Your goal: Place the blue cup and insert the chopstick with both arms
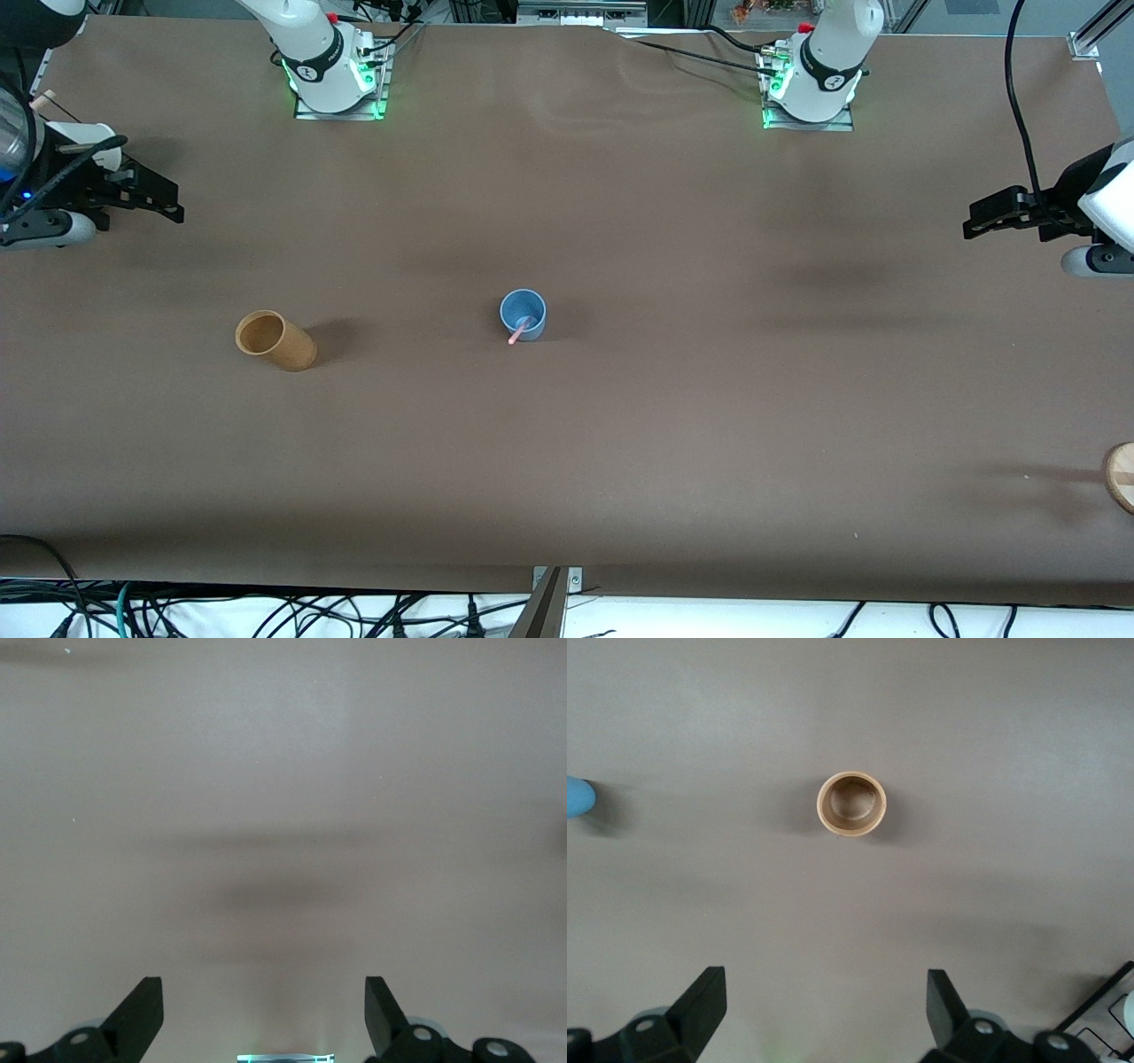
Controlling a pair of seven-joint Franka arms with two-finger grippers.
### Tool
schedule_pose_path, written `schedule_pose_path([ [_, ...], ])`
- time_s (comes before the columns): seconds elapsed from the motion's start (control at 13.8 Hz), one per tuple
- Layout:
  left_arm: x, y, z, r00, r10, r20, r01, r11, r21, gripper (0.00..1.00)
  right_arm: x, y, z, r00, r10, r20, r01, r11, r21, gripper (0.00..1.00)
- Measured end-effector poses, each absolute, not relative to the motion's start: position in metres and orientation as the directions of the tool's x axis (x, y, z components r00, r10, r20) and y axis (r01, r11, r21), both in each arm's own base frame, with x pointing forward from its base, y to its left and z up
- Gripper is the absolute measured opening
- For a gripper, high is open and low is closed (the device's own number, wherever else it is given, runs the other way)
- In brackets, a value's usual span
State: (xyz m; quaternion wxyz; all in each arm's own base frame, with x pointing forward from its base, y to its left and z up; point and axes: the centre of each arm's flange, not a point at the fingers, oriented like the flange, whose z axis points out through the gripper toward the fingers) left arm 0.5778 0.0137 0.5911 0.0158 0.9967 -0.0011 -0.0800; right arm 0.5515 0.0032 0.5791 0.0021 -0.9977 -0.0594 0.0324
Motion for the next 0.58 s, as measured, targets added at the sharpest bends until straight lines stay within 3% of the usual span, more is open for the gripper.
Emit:
schedule_pose_path([
  [0.58,0.5778,0.0137,0.5911,0.987,-0.005,-0.159,0.000,-1.000,0.032,1.00,0.5501,-0.0033,0.5764,0.992,0.108,-0.060,0.108,-0.994,-0.001,1.00],
])
